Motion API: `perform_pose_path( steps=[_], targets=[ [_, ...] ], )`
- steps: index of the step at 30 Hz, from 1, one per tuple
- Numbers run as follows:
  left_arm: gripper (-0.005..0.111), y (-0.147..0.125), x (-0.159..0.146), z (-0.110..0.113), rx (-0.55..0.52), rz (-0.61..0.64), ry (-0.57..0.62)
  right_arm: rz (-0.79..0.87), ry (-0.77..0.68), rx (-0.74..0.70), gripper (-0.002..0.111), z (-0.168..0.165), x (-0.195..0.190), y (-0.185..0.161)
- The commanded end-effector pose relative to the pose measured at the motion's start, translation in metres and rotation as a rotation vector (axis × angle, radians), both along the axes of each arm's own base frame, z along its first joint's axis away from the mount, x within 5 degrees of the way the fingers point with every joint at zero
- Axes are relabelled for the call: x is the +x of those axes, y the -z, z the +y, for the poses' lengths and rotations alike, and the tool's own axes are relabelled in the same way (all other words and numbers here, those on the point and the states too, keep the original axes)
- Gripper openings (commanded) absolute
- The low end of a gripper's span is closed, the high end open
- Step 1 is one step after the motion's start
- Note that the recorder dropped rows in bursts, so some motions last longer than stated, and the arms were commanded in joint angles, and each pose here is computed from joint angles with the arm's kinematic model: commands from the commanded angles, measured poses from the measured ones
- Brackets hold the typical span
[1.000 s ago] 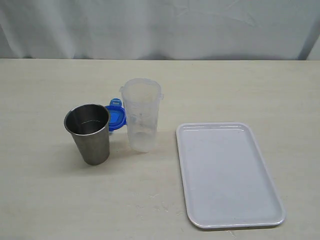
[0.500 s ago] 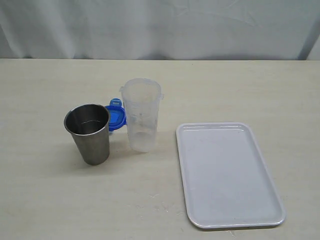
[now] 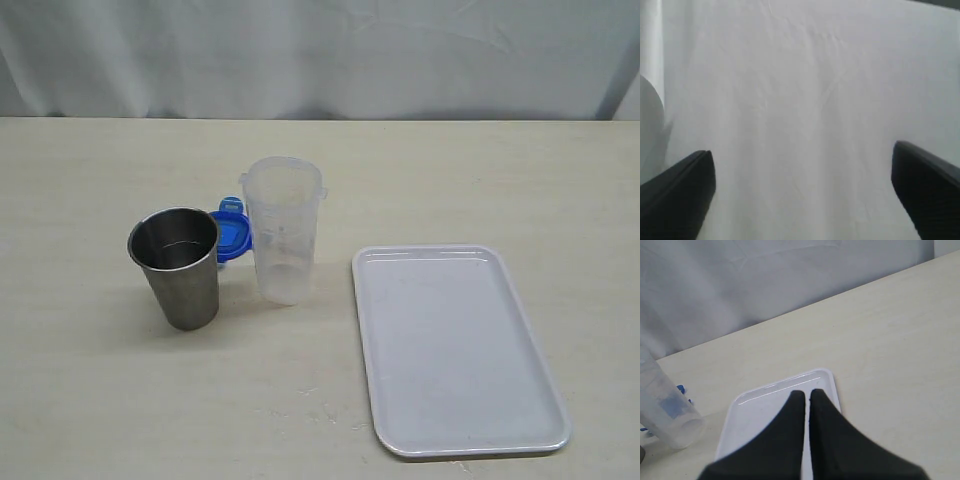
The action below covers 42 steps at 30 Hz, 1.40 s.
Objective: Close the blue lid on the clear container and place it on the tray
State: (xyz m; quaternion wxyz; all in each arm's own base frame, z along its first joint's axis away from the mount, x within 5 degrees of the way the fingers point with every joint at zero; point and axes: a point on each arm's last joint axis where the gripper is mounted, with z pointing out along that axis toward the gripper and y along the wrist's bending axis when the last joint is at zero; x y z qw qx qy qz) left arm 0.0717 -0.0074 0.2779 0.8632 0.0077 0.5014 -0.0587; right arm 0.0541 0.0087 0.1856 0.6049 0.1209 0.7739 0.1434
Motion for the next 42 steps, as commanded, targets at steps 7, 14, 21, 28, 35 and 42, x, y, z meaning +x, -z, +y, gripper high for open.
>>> perform_pose_path(
  steps=[7,14,21,28,35,42],
  targets=[
    [0.090,0.040,0.060,-0.012,0.042,0.366,0.208,0.001,0.002,0.001,0.004,0.000,0.000,0.001],
    [0.090,0.079,0.088,-0.018,0.067,0.576,0.311,0.001,0.002,0.001,0.004,0.000,0.000,0.001],
    [0.103,0.091,0.098,-0.008,0.008,0.638,0.221,0.001,0.002,0.001,0.004,0.000,0.000,0.001],
    [0.105,0.089,0.101,-0.011,0.068,0.637,0.251,0.001,0.002,0.001,0.004,0.000,0.000,0.001],
    [0.105,0.103,0.106,-0.007,0.058,0.725,0.210,0.001,0.002,0.001,0.004,0.000,0.000,0.001],
    [0.105,0.131,0.126,-0.010,0.064,0.847,0.289,0.001,0.002,0.001,0.004,0.000,0.000,0.001]
  ],
)
